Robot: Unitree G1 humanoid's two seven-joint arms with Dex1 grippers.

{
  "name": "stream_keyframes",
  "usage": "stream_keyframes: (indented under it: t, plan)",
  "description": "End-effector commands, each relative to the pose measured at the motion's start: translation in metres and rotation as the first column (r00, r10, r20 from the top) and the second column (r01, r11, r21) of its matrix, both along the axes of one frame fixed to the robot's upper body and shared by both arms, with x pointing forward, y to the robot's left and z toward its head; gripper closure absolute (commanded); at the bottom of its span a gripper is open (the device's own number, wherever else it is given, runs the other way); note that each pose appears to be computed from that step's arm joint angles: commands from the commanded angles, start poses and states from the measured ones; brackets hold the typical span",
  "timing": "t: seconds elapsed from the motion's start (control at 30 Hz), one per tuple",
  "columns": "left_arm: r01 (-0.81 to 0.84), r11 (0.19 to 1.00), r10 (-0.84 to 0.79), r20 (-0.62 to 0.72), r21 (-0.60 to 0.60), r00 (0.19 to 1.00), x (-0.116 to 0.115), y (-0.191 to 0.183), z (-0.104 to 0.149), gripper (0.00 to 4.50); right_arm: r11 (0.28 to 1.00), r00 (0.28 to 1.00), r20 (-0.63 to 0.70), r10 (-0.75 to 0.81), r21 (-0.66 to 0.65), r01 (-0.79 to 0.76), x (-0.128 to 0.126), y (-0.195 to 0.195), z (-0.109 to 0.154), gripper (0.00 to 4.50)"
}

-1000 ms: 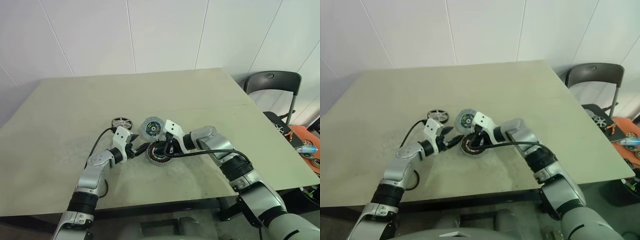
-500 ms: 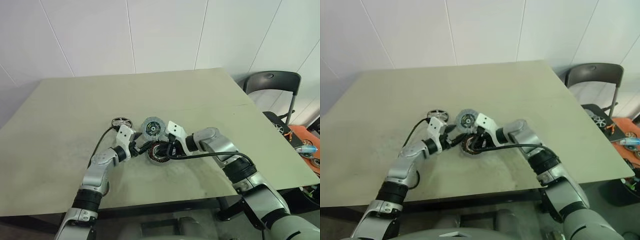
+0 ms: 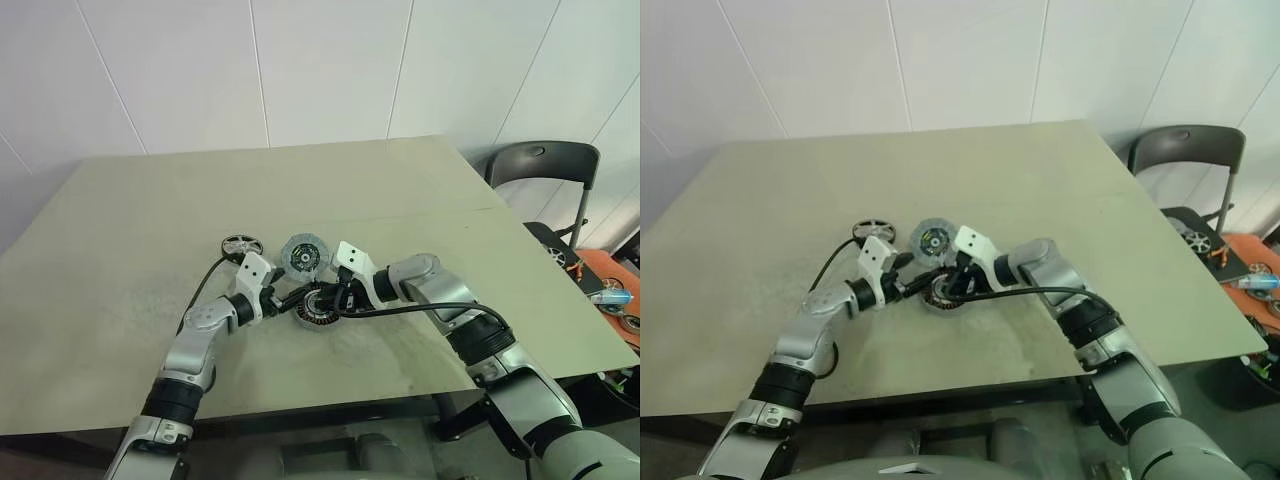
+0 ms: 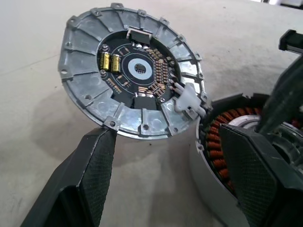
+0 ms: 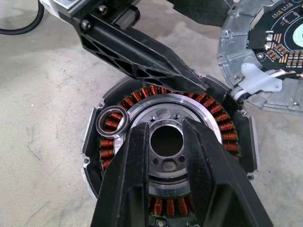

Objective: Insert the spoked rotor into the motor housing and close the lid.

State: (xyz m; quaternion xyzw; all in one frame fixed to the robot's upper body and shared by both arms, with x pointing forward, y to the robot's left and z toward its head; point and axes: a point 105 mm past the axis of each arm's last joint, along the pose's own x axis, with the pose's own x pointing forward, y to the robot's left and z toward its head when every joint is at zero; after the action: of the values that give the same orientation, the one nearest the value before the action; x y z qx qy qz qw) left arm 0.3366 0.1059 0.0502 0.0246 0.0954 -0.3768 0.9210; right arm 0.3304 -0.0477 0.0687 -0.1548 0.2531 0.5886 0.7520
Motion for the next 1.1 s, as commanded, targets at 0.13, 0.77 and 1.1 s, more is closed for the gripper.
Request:
stream_keyframes:
  t: [0.13, 0.77, 1.1]
  plan:
    - [-0.008, 1.0, 0.009, 0.055, -0.016, 0.998, 0.004, 0.001, 0.015, 0.86, 0.999, 0.999, 0.041, 0.001, 0.04, -0.002, 0.01, -0.009, 0.023, 3.35]
    - [0.037, 0.999, -0.036, 0.079, -0.016, 0.996, -0.005, 0.009, 0.023, 0.86, 0.991, 0.992, 0.036, 0.118, 0.063, -0.12, -0.014, 0.026, 0.025, 3.35]
    - [0.024, 1.0, -0.024, 0.088, 0.003, 0.996, -0.008, 0.022, 0.027, 0.86, 0.993, 0.991, 0.083, 0.104, -0.073, -0.098, -0.007, 0.019, 0.007, 3.35]
